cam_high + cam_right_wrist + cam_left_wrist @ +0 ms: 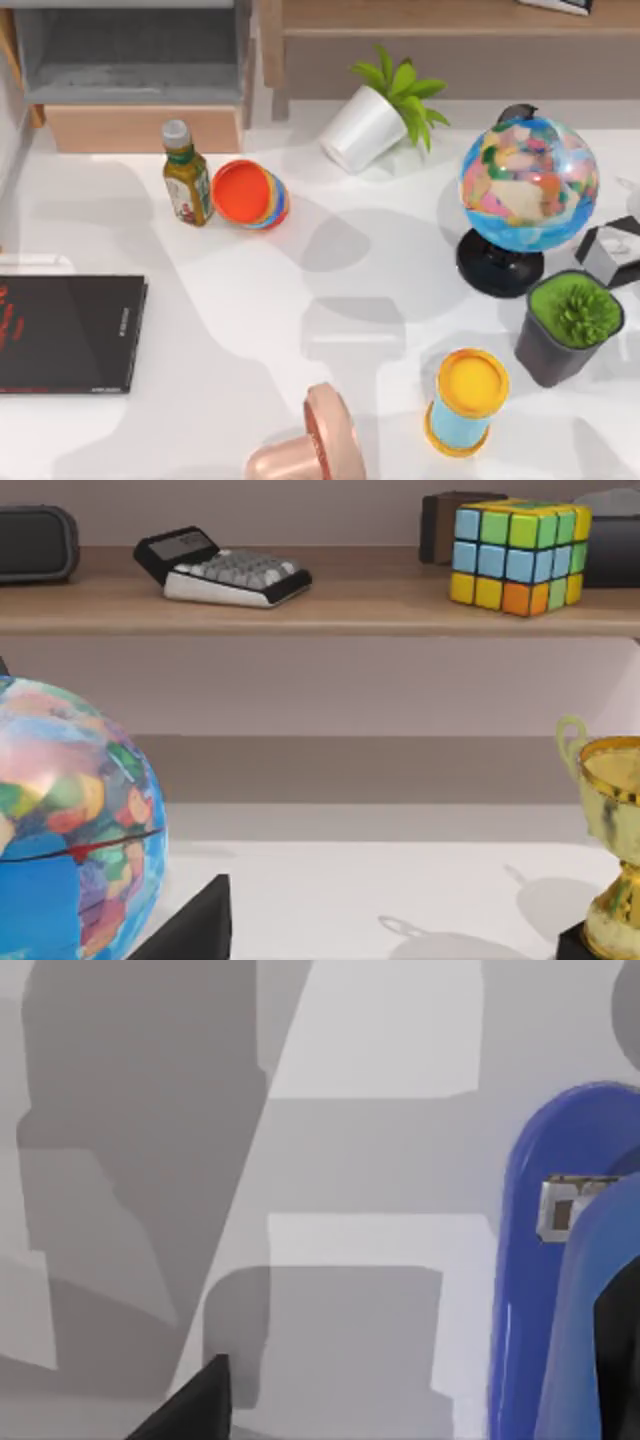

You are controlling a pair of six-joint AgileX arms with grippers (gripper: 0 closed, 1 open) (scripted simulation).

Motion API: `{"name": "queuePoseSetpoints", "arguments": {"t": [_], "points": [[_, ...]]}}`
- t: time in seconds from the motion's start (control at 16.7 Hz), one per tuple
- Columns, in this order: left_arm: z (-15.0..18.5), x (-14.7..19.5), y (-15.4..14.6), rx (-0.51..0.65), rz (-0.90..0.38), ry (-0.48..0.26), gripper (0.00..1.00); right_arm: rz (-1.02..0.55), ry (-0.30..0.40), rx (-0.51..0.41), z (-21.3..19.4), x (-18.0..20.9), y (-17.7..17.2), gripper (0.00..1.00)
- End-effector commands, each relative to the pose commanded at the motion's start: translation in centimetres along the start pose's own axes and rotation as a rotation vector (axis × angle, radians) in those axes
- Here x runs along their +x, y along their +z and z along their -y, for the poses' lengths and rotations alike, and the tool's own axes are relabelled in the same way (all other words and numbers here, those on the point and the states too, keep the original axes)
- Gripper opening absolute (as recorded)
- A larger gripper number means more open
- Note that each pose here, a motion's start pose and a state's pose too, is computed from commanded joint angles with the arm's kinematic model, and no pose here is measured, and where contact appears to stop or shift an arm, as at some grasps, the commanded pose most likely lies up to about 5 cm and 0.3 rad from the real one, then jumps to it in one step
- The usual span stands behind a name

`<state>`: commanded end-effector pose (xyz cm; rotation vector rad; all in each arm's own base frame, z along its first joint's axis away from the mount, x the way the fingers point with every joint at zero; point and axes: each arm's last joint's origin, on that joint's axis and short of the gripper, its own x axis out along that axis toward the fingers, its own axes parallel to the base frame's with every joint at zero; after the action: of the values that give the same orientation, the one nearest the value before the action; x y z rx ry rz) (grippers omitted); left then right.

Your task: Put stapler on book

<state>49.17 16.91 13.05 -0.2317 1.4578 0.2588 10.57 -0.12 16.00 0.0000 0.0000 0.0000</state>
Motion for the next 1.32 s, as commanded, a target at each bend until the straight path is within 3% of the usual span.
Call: {"name": "queuePoseSetpoints", "arguments": {"t": [0.78, 1.32], "points": [[0.0, 0.0, 0.0, 0.0, 0.0, 0.0, 0.02, 0.0, 0.0, 0.0, 0.0, 0.0, 0.0, 1.0], [-0.11, -0.12, 0.0, -0.001, 0.002, 0.0, 0.0, 0.0, 0.0, 0.0, 0.0, 0.0, 0.0, 1.0]]}}
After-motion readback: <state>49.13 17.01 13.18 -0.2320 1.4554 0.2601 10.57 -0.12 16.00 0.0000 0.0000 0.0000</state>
